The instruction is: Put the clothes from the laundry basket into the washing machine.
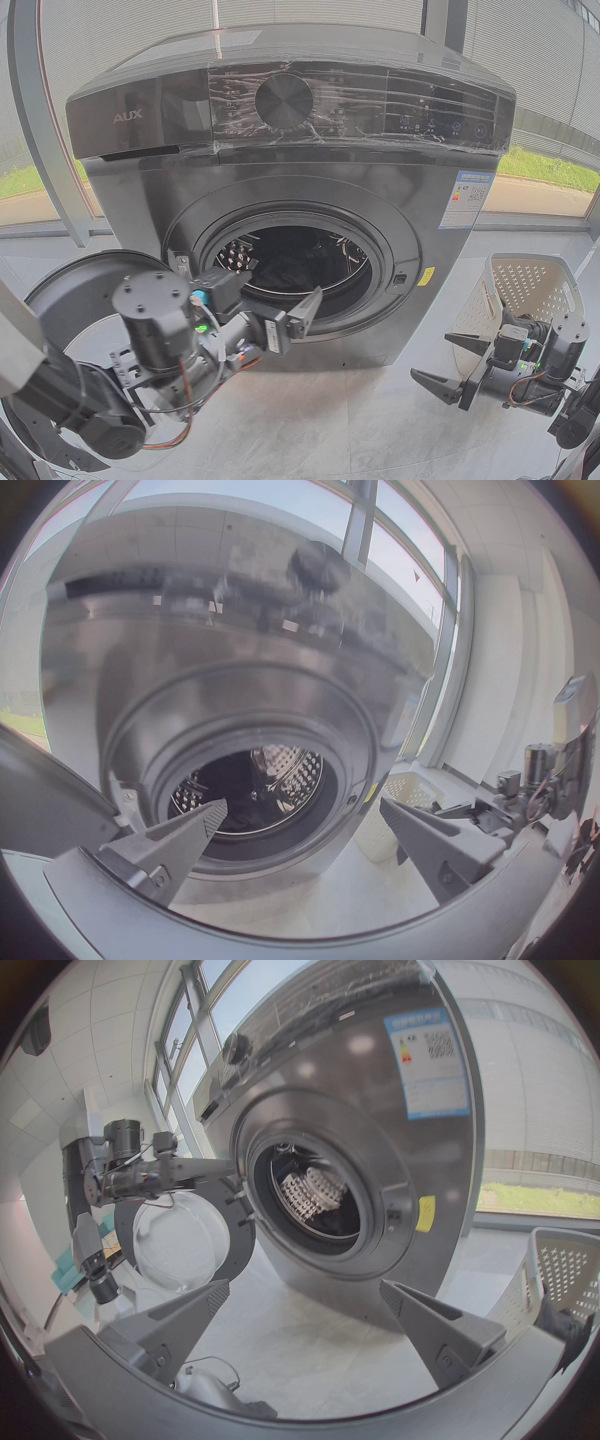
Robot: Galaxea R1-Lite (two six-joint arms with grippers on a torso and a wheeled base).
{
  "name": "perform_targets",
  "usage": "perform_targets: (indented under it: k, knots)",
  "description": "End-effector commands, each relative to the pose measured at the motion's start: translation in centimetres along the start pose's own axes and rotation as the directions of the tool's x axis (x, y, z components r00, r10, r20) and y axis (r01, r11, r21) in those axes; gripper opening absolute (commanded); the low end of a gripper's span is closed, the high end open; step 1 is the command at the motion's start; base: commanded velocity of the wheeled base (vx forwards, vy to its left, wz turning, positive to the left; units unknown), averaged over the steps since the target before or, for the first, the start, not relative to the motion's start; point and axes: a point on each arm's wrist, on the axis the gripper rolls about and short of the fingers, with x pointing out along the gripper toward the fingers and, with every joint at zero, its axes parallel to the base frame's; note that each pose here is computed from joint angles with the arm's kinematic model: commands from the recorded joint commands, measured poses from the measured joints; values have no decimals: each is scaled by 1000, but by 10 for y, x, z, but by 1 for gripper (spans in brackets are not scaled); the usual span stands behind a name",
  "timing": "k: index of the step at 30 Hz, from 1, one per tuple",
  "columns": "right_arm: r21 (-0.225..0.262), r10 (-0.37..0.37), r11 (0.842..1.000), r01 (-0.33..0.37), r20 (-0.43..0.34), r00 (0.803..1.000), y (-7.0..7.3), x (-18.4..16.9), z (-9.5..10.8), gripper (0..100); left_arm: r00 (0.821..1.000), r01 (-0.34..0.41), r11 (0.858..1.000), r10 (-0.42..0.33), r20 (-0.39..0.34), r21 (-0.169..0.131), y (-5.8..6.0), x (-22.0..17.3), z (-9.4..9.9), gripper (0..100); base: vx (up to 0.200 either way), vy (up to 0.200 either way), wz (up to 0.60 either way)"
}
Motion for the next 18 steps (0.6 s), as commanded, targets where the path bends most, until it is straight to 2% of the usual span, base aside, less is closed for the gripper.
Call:
perform_targets:
  k: [1, 3, 5, 6, 7, 11, 13, 15, 18]
  knots:
    - [-26, -80, 996, 86, 181, 980, 7, -31, 29, 100, 991, 28, 999, -22, 131, -44, 13, -69, 36, 100, 0, 0, 0]
    - [-14, -131, 990, 138, 238, 963, 8, -40, 36, 100, 985, 29, 997, -16, 173, -71, 17, -82, 45, 100, 0, 0, 0]
    - [23, -198, 979, 200, 289, 937, 5, -50, 43, 100, 983, 22, 996, -6, 183, -87, 22, -95, 46, 100, 0, 0, 0]
    - [25, -202, 979, 204, 292, 935, 5, -50, 44, 100, 983, 20, 996, -4, 181, -87, 22, -96, 46, 100, 0, 0, 0]
    - [38, -238, 970, 239, 323, 916, 2, -57, 48, 100, 986, -9, 997, 23, 168, -83, 29, -103, 41, 100, 0, 0, 0]
    - [50, -302, 951, 306, 368, 879, -4, -72, 54, 100, 991, -26, 999, 31, 132, -43, 35, -117, 27, 100, 0, 0, 0]
    - [51, -319, 945, 324, 373, 871, -4, -79, 54, 100, 989, -26, 998, 33, 146, -51, 37, -123, 27, 100, 0, 0, 0]
    - [48, -330, 941, 335, 359, 873, -2, -86, 53, 100, 987, -28, 998, 37, 156, -60, 40, -132, 27, 100, 0, 0, 0]
    - [18, -337, 936, 352, 344, 877, 3, -100, 51, 100, 988, -30, 999, 36, 152, -44, 44, -145, 21, 100, -67, 0, 0]
